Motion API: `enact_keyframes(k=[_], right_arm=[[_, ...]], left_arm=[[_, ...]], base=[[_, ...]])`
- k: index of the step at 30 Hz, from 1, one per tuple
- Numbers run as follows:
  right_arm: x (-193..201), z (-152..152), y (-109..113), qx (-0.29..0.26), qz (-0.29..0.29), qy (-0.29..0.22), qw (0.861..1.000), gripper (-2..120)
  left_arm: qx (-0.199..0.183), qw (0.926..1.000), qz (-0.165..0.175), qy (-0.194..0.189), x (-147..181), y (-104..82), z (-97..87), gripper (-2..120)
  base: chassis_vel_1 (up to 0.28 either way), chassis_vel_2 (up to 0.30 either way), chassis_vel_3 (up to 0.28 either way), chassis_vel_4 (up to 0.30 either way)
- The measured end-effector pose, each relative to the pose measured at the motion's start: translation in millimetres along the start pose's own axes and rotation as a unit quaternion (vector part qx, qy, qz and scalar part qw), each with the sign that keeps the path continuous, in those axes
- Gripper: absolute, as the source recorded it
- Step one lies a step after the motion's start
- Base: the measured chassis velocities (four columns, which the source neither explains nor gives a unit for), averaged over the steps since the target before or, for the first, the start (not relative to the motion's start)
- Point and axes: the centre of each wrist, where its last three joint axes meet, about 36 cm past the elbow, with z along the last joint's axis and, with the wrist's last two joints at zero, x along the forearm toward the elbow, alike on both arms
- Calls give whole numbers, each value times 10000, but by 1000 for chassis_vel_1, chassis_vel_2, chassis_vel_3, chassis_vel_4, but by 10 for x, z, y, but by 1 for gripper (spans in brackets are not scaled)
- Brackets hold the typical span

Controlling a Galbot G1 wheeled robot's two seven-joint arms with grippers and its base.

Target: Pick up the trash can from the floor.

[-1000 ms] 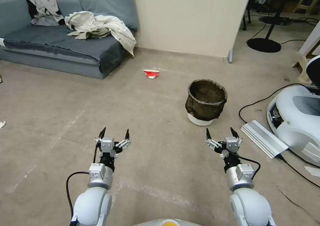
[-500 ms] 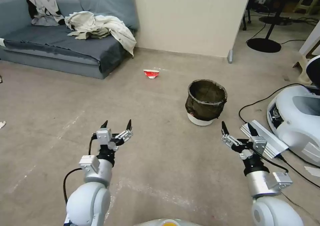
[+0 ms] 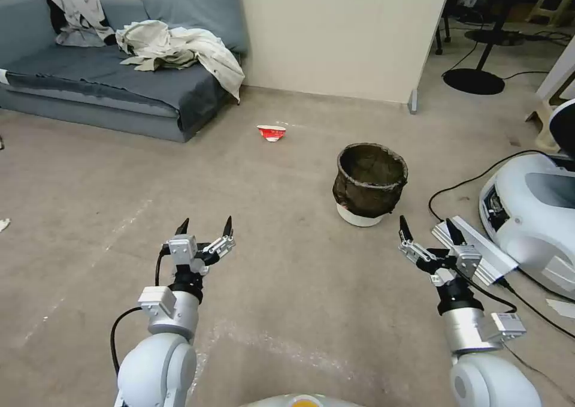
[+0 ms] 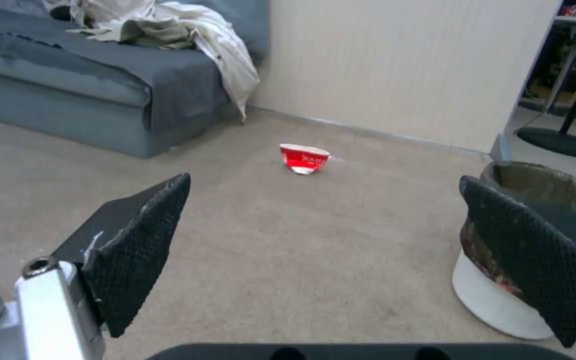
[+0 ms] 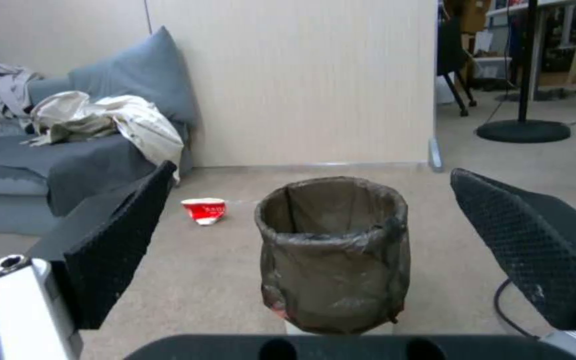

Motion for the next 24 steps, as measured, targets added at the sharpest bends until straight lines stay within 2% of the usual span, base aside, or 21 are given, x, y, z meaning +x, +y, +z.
enact_keyframes(k=[10,24], right_arm=[[23,22,-21,47,-23,3,10000,100],[49,58,-29,61,-55,-29,10000,100]], left_arm=[[50,10000,1,35,-6,-34,26,100],[61,10000,-19,50,1,-46,34,100]], base=[[0,0,0,0],[-76,-80,-69,-70]])
